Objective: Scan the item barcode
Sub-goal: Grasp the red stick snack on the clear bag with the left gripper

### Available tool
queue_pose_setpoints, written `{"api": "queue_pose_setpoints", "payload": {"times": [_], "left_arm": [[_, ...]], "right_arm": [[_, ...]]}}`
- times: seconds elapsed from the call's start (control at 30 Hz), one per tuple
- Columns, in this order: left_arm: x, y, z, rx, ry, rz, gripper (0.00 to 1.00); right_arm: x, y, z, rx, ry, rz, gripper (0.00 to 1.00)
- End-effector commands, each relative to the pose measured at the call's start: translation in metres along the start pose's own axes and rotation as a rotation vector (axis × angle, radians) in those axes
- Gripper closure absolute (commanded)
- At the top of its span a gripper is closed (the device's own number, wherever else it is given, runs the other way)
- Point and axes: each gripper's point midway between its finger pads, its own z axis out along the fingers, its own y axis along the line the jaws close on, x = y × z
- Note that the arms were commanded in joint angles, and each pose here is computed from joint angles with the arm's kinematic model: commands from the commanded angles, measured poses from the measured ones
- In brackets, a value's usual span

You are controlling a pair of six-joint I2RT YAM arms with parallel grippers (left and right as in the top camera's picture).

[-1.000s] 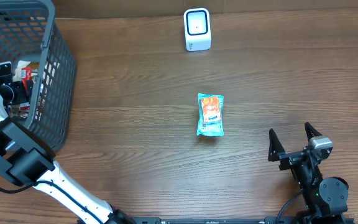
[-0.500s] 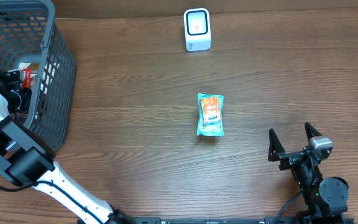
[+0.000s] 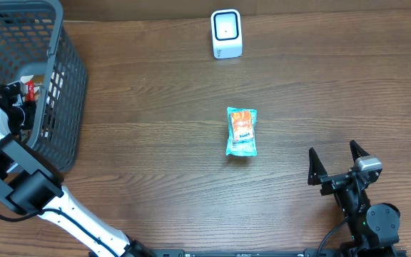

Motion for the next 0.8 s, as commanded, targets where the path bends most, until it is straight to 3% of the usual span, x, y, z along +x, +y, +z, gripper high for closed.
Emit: {"api": "queue_pose_setpoints", "payload": {"times": [0.0, 0.37, 0.77], "left_arm": [[-0.032, 0.0, -0.037, -0.019, -0.114, -0.012, 0.0], [-0.058, -0.004, -0.044, -0.012, -0.221, 0.089, 0.0], [-0.05, -0.008, 0.001, 0.018, -0.19, 0.111, 0.0]], "right_arm": [[0.001, -0.003, 0.0, 0.012, -0.009, -0.001, 0.0], [0.001, -0.003, 0.0, 0.012, -0.009, -0.001, 0.0], [0.001, -0.003, 0.0, 0.012, -0.009, -0.001, 0.0]]}}
